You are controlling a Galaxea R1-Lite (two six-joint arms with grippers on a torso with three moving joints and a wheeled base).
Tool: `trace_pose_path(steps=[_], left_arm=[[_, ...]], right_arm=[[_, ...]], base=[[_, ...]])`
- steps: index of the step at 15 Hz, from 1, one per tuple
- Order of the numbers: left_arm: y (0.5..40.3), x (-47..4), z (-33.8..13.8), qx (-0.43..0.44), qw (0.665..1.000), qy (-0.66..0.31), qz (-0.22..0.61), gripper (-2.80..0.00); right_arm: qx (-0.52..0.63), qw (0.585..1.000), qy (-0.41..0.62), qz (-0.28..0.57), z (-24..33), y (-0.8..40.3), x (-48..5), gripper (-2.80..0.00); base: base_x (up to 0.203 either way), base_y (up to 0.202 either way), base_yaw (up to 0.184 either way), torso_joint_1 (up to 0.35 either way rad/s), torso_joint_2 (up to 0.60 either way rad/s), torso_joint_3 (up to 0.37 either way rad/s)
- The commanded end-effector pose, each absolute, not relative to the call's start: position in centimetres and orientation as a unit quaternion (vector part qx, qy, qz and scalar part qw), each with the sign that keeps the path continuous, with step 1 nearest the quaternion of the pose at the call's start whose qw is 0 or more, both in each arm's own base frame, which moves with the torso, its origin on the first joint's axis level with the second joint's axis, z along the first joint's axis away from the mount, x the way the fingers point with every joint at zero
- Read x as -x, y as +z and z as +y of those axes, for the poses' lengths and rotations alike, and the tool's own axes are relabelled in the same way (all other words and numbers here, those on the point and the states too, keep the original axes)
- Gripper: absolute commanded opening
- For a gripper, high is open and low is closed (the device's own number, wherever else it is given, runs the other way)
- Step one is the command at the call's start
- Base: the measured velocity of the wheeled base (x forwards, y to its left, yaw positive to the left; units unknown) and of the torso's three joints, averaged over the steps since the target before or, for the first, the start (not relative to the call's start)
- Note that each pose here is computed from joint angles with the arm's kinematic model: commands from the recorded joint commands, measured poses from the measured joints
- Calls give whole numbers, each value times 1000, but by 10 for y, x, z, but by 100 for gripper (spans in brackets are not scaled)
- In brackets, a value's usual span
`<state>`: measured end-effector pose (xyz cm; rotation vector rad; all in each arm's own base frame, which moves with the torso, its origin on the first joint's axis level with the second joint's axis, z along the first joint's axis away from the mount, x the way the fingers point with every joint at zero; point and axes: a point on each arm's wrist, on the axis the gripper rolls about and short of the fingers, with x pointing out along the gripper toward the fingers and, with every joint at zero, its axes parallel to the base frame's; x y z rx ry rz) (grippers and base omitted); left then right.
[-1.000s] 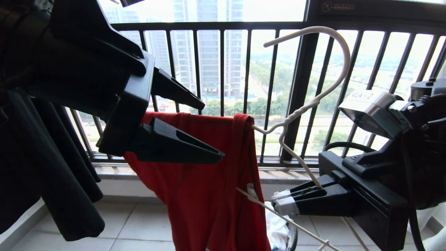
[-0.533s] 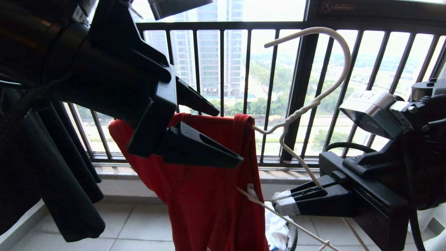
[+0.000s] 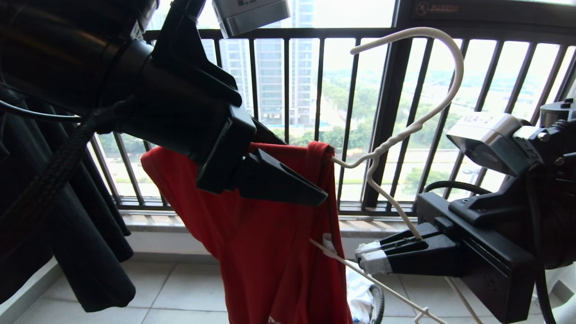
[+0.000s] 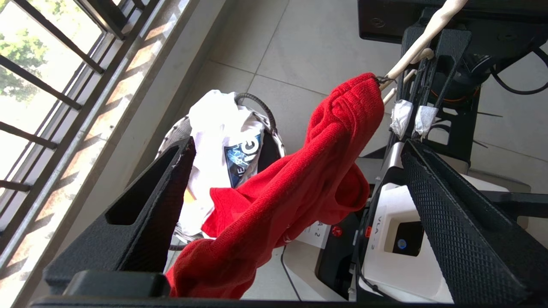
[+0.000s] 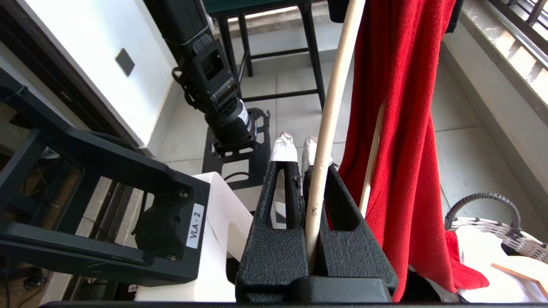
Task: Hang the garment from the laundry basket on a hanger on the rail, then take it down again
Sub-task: Hang the clothes on the clothes rack
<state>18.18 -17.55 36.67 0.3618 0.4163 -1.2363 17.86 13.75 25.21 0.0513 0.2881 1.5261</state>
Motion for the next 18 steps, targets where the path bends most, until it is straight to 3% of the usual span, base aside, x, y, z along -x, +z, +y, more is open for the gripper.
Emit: trace_pose_path(steps=[1,4,14,15,18], left_arm=[[363,-184,-176,-170,778,-569,204,0],[366,-182,-171,-176,788,-555,200,0],[361,-181,-168,-197,777,-558,215,0],[361,-181,-168,-199,776,-560,212,-280],[362,-180,-167,-199,776,-560,211,-280]], right_arm=[[-23,716,686,126,135,254,-180,-280],[-24,717,685,127,134,253,-181,-280],[-24,717,684,127,135,253,-182,-280],[-24,718,685,126,135,254,-181,-280],[-24,718,684,126,134,254,-182,-280]], base=[[0,0,0,0,0,0],[0,0,0,0,0,0],[0,0,0,0,0,0],[0,0,0,0,0,0],[0,0,0,0,0,0]])
